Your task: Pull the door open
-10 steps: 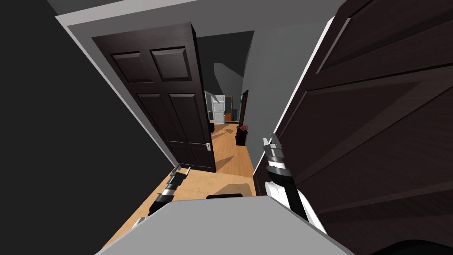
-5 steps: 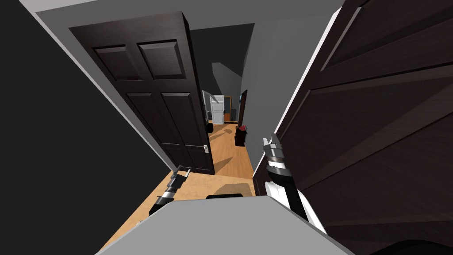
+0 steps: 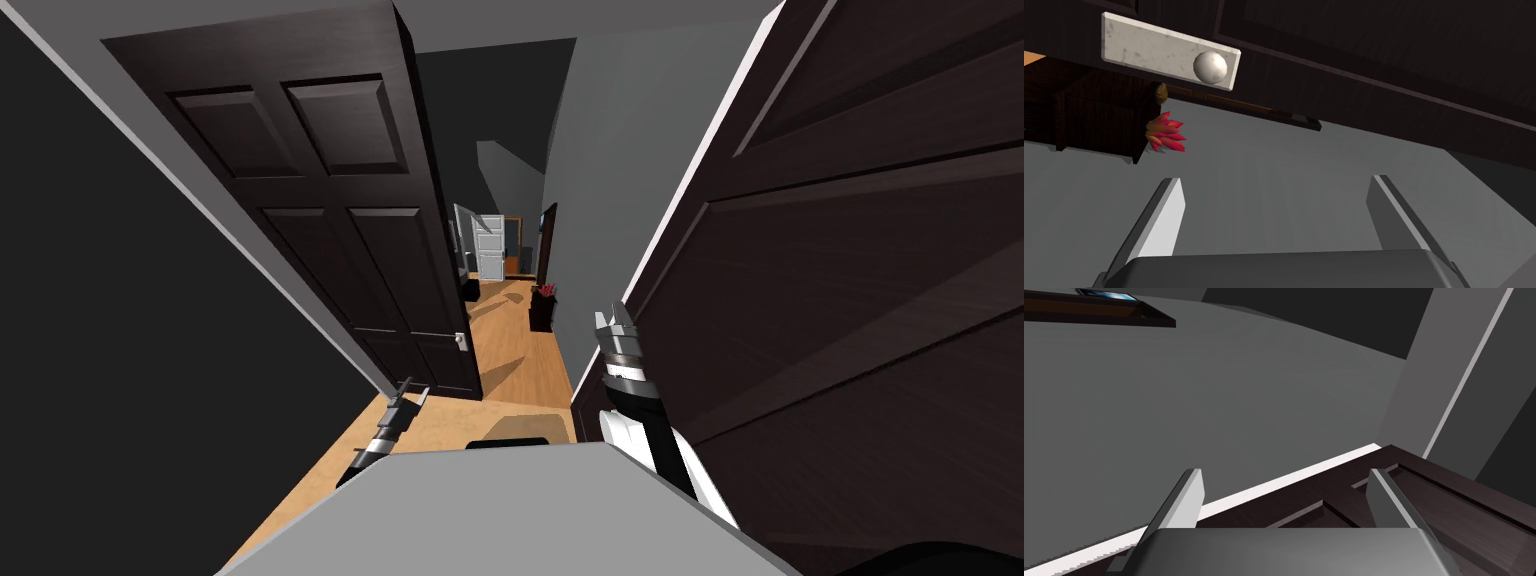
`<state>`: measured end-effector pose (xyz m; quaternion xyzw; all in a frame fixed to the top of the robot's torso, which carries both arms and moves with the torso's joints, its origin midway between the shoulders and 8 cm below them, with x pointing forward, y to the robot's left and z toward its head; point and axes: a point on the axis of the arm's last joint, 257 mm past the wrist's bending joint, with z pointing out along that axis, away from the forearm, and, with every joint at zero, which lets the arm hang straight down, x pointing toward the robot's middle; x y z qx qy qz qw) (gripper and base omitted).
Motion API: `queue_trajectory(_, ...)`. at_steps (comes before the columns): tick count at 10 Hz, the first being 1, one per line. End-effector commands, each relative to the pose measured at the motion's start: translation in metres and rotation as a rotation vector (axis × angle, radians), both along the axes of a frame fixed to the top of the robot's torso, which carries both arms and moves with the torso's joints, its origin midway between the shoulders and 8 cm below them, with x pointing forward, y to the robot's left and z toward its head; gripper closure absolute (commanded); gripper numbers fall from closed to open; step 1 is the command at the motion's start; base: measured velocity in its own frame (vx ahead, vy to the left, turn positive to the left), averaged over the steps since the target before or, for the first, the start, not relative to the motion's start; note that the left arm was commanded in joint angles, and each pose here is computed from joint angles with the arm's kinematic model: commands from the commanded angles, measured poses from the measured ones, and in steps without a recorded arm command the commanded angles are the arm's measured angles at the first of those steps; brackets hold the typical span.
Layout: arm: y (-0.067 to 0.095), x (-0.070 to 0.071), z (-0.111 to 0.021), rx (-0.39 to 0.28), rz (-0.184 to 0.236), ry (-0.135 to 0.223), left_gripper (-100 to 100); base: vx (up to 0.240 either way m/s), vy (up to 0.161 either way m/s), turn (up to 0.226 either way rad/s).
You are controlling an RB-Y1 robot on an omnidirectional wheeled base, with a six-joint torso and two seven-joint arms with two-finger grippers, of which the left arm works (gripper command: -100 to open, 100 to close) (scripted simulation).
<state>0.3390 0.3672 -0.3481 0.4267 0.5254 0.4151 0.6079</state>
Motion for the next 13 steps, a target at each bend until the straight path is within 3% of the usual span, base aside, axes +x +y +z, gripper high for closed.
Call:
queue_trajectory(1, 0.000, -0.003, -0.007, 0.044, 0.004, 0.011, -100, 0.108, -0.027, -0.035)
queue_trajectory(13, -0.007, -0.019, -0.040, 0.273, 0.013, 0.055, -100, 0.075, -0.010, -0.022)
